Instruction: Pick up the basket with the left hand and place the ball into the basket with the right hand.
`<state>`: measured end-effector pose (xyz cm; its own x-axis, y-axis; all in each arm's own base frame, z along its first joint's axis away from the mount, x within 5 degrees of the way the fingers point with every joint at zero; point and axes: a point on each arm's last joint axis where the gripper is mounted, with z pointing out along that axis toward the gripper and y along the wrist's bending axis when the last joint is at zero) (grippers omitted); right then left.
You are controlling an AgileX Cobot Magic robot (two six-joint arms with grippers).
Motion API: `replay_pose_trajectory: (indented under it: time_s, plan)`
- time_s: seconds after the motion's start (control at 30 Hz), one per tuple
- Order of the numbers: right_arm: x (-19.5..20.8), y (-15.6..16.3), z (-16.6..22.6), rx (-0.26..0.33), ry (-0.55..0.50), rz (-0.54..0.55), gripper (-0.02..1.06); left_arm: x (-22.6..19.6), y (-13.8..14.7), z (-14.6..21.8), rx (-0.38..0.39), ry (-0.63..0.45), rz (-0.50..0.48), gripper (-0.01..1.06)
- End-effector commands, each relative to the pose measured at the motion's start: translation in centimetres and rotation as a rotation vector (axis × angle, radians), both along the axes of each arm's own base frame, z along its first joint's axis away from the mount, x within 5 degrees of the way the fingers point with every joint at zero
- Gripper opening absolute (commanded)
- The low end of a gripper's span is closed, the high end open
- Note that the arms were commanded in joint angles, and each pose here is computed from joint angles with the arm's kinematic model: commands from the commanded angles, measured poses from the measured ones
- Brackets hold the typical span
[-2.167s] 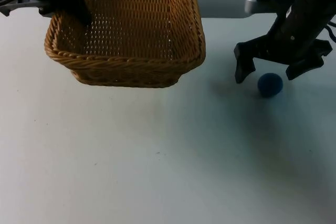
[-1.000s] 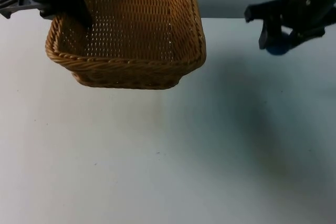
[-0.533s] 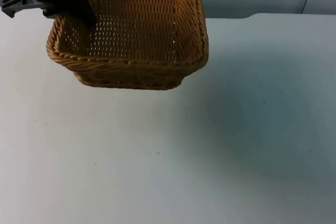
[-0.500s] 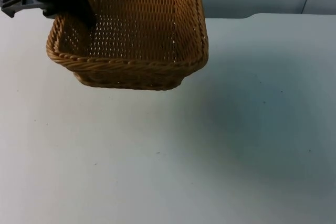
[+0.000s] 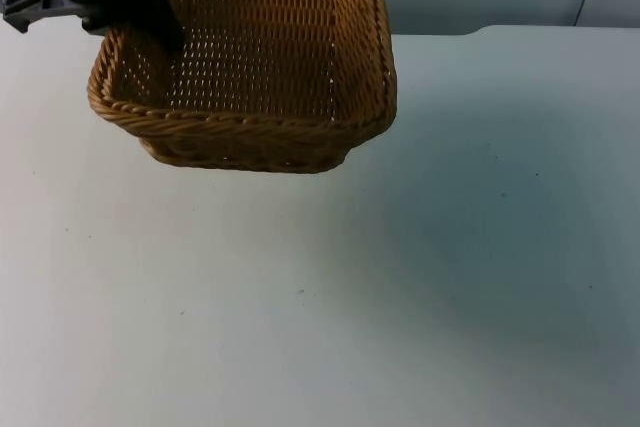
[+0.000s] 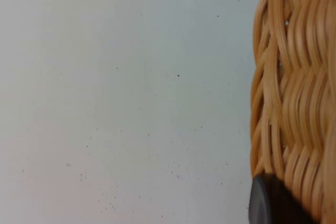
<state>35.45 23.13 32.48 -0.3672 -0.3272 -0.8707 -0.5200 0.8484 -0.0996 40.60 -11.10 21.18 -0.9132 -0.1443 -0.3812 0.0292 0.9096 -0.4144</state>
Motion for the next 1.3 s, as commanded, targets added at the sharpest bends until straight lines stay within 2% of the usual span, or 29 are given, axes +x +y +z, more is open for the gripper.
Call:
replay_pose_trajectory:
  time_s: [0.0, 0.13, 0.37, 0.53, 0.77, 0.9, 1.03, 1.07, 1.1, 1.27]
  plan:
    - [0.7, 1.1, -1.7, 0.003, 0.006, 0.022, 0.0, 0.0, -0.2, 0.6, -0.022, -0.02, 0.005, 0.0]
    - [1.3, 2.1, -3.8, 0.017, 0.042, 0.029, 0.0, 0.0, -0.2, 0.6, -0.02, -0.024, -0.001, 0.0]
    - [2.0, 2.6, -7.1, -0.023, 0.129, 0.016, 0.0, 0.0, -0.3, 0.5, -0.029, -0.023, 0.005, 0.0]
    - [2.3, 2.9, -8.4, -0.023, 0.16, 0.011, 0.0, 0.0, -0.3, 0.6, -0.036, -0.025, 0.01, 0.0]
    - [2.6, 3.1, -9.2, -0.008, 0.166, 0.012, 0.0, 0.0, -0.3, 0.6, -0.041, -0.022, 0.012, 0.0]
    - [2.2, 3.7, -9.3, -0.034, 0.152, 0.045, 0.01, 0.0, -0.3, 0.6, -0.041, -0.022, 0.012, 0.0]
    - [1.9, 4.3, -9.2, -0.023, 0.137, 0.061, 0.14, 0.0, -0.3, 0.6, -0.041, -0.019, 0.01, 0.0]
    - [1.7, 4.6, -9.2, -0.023, 0.137, 0.069, 0.23, 0.0, -0.3, 0.6, -0.042, -0.017, 0.009, 0.0]
    - [1.7, 4.6, -9.2, -0.023, 0.137, 0.069, 0.23, 0.0, -0.3, 0.6, -0.042, -0.017, 0.009, 0.0]
    - [1.7, 4.6, -9.1, -0.023, 0.132, 0.072, 0.51, -0.1, -0.4, 0.6, -0.043, -0.014, 0.009, 0.0]
